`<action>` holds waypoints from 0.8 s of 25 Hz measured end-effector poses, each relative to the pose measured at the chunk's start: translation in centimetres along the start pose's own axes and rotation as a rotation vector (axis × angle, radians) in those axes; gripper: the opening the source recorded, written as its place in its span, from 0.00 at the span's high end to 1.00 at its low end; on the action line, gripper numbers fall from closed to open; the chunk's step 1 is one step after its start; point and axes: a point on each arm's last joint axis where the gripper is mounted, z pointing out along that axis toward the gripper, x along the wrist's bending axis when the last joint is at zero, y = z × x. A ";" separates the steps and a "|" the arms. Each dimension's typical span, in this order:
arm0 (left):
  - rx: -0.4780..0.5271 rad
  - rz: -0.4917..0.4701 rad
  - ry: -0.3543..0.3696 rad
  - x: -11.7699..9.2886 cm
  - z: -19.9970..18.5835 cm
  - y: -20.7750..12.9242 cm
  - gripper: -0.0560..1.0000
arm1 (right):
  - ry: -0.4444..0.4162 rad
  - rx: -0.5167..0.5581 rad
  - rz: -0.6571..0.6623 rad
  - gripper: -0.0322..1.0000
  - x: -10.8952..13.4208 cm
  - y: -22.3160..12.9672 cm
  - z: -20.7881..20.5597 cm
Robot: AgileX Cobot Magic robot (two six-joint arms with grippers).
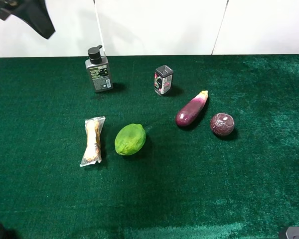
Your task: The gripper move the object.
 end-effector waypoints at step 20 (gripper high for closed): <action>0.152 0.208 0.026 2.2 11.4 7.0 0.02 | 0.000 0.000 0.000 0.30 0.0 0.0 0.0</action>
